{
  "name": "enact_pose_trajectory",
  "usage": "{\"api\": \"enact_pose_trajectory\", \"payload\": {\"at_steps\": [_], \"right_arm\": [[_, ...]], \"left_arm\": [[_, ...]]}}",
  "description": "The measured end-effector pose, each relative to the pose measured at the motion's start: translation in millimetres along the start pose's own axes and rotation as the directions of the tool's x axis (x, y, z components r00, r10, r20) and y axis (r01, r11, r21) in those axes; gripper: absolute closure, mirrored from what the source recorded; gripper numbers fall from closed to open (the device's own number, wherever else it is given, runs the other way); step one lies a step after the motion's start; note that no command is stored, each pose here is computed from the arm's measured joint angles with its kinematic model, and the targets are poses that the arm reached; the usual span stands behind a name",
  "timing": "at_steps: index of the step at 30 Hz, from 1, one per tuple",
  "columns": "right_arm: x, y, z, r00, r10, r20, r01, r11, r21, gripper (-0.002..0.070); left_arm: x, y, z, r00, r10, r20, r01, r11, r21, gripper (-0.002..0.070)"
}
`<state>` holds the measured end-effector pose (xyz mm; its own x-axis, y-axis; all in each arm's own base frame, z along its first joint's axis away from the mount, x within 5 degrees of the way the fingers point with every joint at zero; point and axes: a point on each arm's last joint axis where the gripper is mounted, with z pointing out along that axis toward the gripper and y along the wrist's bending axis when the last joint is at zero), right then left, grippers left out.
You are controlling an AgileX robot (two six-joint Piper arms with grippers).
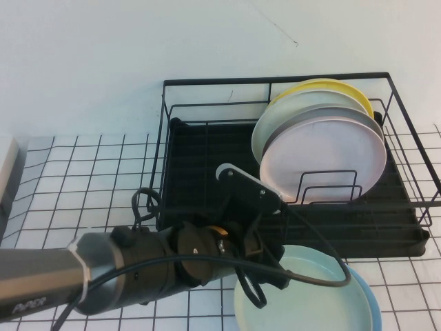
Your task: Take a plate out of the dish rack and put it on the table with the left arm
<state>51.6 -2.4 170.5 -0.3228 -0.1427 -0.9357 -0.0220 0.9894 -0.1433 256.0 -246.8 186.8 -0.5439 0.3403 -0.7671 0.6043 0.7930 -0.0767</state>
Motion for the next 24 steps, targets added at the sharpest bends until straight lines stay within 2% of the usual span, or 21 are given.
{"api": "enact_pose_trajectory", "payload": {"at_steps": [3, 7, 9, 12, 18, 24], "right_arm": [[0, 0, 0, 1.0, 0.0, 0.0, 0.0, 1.0, 0.0, 0.0678], [0, 0, 0, 1.0, 0.0, 0.0, 0.0, 1.0, 0.0, 0.0678], [0, 0, 0, 1.0, 0.0, 0.0, 0.0, 1.0, 0.0, 0.0678], [0, 0, 0, 1.0, 0.0, 0.0, 0.0, 1.0, 0.0, 0.0678], [0, 0, 0, 1.0, 0.0, 0.0, 0.0, 1.0, 0.0, 0.0678], [0, 0, 0, 1.0, 0.0, 0.0, 0.0, 1.0, 0.0, 0.0678]], "left_arm": [[-9, 0.6, -7, 0.999, 0.029, 0.046, -0.029, 1.0, -0.011, 0.0312], [-22, -0.7, -24, 0.992, 0.075, 0.101, -0.074, 0.997, -0.007, 0.0544], [-29, -1.0, -34, 0.985, 0.109, 0.135, -0.108, 0.994, -0.012, 0.062], [-38, -1.5, -48, 0.973, 0.143, 0.182, -0.142, 0.99, -0.017, 0.0659], [-53, -2.8, -77, 0.945, 0.2, 0.259, -0.2, 0.979, -0.026, 0.0673], [-59, -11.2, -107, 0.921, 0.249, 0.298, -0.275, 0.96, 0.048, 0.0676]]}}
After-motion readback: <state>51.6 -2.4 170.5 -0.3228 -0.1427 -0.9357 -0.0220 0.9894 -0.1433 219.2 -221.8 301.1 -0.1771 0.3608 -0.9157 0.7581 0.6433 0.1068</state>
